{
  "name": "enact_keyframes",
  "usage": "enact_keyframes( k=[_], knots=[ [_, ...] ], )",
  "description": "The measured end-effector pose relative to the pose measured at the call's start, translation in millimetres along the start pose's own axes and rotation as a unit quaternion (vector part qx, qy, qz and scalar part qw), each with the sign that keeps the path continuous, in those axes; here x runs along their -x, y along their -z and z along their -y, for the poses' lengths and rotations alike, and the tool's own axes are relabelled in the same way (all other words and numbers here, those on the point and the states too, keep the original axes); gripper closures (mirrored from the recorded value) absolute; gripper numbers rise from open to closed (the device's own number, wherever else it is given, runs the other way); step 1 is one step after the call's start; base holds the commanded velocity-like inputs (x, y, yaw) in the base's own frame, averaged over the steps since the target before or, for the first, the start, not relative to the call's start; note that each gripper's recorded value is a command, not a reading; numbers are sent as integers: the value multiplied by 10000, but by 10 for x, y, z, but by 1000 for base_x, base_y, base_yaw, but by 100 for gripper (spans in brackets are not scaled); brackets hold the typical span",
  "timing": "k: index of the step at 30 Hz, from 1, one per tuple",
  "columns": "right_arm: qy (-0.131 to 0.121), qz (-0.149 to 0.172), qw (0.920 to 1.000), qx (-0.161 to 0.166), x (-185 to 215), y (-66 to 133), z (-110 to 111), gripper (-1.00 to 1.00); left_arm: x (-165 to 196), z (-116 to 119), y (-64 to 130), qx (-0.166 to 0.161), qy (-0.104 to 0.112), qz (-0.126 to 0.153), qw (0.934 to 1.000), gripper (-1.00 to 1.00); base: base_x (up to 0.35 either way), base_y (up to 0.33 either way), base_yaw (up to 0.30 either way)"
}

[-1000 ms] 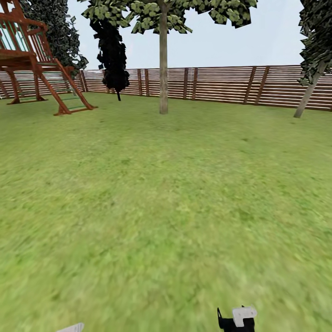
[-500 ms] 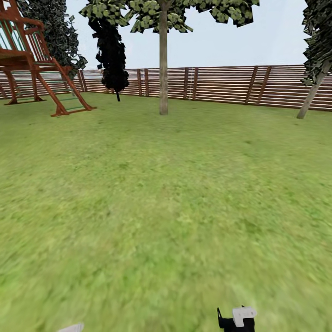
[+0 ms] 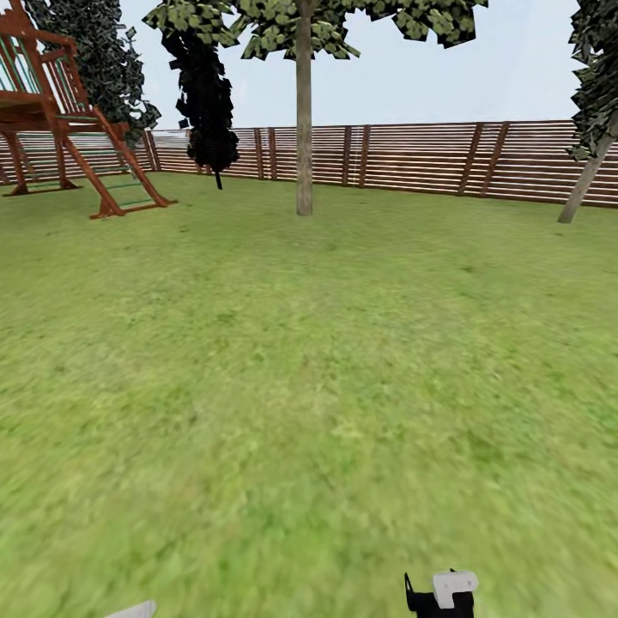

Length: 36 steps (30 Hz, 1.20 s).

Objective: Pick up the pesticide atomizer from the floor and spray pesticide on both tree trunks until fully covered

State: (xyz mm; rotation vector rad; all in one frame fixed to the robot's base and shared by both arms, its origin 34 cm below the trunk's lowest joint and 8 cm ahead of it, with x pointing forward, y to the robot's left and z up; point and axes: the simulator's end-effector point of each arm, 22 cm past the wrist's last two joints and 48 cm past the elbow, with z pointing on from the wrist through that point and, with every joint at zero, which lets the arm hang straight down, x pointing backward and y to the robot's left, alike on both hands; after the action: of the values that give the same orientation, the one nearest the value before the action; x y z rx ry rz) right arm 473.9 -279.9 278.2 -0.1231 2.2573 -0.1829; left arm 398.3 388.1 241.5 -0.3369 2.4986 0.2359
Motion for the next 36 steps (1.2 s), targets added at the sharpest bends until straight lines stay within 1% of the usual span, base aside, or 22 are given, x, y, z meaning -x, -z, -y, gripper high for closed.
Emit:
enact_keyframes(
  k=[36],
  knots=[
    [0,0,10000,1,0,0,0,-100,-1,4,0,-3,0,0,10000,100,339,0,0]
  ],
)
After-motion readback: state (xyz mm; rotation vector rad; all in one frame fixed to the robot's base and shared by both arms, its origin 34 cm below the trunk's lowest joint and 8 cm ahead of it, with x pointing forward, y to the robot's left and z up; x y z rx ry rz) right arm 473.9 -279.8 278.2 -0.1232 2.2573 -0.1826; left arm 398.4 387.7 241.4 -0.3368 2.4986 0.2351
